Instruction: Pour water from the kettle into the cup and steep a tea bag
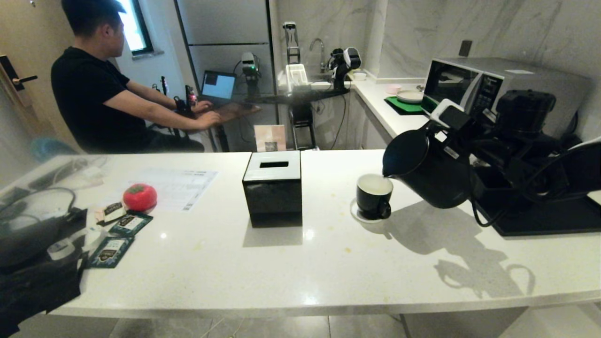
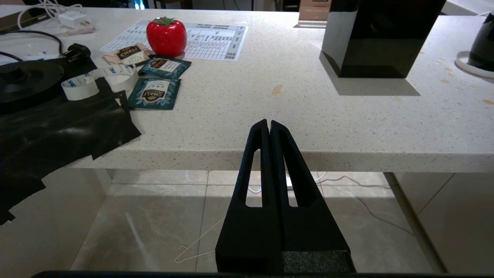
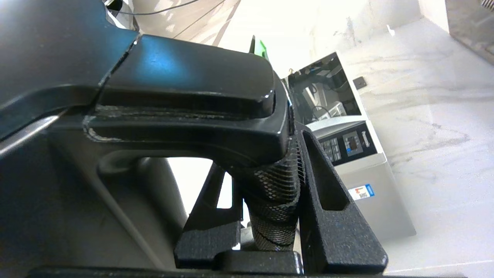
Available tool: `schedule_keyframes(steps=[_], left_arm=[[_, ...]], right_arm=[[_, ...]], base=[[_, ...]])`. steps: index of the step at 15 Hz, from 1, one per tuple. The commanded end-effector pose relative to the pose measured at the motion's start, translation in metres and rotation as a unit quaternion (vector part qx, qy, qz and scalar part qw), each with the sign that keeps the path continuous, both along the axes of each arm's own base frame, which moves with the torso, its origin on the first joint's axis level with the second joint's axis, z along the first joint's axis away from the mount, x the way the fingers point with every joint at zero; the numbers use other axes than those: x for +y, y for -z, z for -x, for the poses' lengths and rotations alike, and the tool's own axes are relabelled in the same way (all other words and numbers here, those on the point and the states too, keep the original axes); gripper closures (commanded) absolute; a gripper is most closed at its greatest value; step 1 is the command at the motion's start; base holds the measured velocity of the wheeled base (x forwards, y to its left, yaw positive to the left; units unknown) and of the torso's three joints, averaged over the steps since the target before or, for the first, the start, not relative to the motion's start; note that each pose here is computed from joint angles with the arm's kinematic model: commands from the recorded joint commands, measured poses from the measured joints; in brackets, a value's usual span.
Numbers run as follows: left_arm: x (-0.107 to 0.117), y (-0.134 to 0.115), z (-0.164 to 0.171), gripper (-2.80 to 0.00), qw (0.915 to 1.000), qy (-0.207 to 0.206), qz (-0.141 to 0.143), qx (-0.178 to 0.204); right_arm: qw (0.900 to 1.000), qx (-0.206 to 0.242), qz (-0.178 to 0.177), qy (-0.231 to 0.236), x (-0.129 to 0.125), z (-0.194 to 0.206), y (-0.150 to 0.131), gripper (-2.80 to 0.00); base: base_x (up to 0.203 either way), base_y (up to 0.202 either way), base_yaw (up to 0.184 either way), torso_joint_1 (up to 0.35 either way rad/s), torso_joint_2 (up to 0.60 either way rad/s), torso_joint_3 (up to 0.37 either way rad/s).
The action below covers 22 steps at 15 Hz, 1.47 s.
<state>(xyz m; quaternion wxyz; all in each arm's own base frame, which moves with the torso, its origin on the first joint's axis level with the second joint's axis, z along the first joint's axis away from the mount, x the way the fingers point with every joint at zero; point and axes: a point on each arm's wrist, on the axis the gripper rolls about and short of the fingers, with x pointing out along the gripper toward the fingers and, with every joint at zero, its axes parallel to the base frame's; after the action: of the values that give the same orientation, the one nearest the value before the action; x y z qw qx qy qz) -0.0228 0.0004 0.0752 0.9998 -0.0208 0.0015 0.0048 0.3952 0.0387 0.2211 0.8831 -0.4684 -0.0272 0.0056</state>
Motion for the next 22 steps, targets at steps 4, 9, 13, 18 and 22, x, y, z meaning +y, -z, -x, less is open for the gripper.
schedule_keyframes(steps=[4, 9, 13, 18, 22], left_arm=[[0.0000, 0.0000, 0.0000, 0.00, 1.0000, -0.001, 0.001, 0.000], [0.0000, 0.0000, 0.0000, 0.00, 1.0000, 0.000, 0.000, 0.000], [0.0000, 0.0000, 0.0000, 0.00, 1.0000, -0.001, 0.001, 0.000], [0.0000, 0.0000, 0.0000, 0.00, 1.0000, -0.001, 0.001, 0.000], [0.0000, 0.0000, 0.0000, 0.00, 1.0000, 0.000, 0.001, 0.000]], right_arm=[[1.000, -0.007, -0.012, 0.000, -0.0007, 0.0091, -0.0068, 0.00], [1.000, -0.001, -0.029, 0.000, -0.0014, 0.0133, -0.0071, 0.00], [0.999, -0.001, -0.046, 0.010, -0.0025, 0.0143, -0.0075, 0.00], [0.996, 0.004, -0.083, 0.016, -0.0011, 0.0129, -0.0043, 0.00], [0.991, 0.002, -0.130, 0.029, -0.0017, 0.0108, -0.0045, 0.00]], base=[[0.000, 0.000, 0.000, 0.000, 0.00, 0.000], [0.000, 0.000, 0.000, 0.000, 0.00, 0.000], [0.000, 0.000, 0.000, 0.000, 0.00, 0.000], [0.000, 0.000, 0.000, 0.000, 0.00, 0.000], [0.000, 0.000, 0.000, 0.000, 0.00, 0.000]])
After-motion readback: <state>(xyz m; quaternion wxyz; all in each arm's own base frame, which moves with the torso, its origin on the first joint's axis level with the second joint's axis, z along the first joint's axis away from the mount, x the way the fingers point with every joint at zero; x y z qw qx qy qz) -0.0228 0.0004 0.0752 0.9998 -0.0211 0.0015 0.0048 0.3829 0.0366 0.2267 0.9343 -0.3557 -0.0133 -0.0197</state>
